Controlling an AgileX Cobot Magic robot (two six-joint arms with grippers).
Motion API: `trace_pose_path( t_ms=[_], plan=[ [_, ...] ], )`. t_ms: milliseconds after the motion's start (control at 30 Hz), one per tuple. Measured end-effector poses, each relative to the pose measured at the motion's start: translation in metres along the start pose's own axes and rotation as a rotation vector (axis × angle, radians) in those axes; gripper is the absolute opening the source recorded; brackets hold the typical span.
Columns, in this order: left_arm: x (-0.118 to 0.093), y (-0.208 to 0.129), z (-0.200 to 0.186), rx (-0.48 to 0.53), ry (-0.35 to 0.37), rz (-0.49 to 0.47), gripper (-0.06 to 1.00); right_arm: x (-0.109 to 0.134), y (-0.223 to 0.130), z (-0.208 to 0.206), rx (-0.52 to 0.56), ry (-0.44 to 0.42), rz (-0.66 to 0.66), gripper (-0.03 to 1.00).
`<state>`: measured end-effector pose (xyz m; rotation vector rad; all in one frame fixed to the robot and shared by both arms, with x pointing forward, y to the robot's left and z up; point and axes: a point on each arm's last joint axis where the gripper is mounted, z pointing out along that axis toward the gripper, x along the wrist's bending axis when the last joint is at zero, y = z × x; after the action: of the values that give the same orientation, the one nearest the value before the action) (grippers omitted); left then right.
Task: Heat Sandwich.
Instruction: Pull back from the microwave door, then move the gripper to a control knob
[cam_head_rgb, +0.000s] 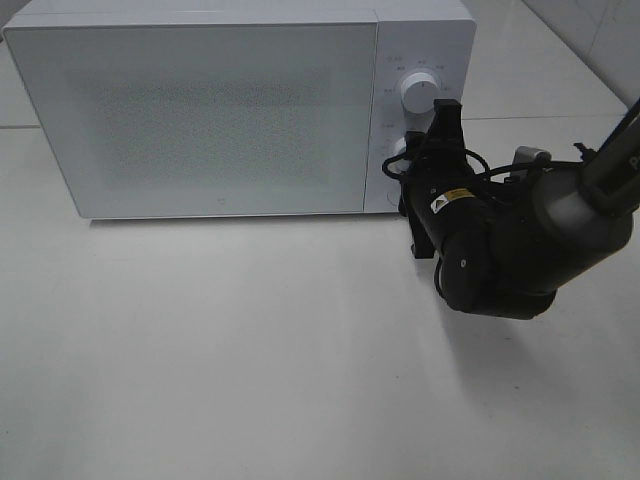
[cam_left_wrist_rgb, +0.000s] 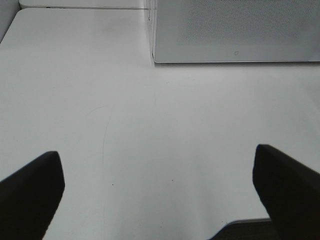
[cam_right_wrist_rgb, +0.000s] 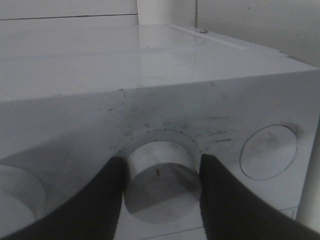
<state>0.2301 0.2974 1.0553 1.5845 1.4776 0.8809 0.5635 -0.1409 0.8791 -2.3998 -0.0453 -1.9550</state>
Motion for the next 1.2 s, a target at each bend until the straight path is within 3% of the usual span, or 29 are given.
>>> trace_pose_path(
  t_ms=[600,733,833,933,1200],
  plan=[
    [0.0,0.0,0.0,0.0,0.0,0.0,0.96,0.0,0.0,0.0,-0.012,-0.001,-0.026,0.46],
    [0.0,0.0,0.0,0.0,0.0,0.0,0.96,0.004,0.001,-0.002,-0.014,-0.002,-0.054,0.53],
    [0.0,0.0,0.0,0.0,0.0,0.0,0.96,0.01,0.002,-0.006,-0.014,0.002,-0.094,0.66],
    [0.0,0.0,0.0,0.0,0.0,0.0,0.96,0.013,0.005,-0.011,-0.012,0.0,-0.108,0.72],
    [0.0,0.0,0.0,0.0,0.0,0.0,0.96,0.018,0.013,-0.03,0.012,-0.04,-0.166,0.74]
  ],
)
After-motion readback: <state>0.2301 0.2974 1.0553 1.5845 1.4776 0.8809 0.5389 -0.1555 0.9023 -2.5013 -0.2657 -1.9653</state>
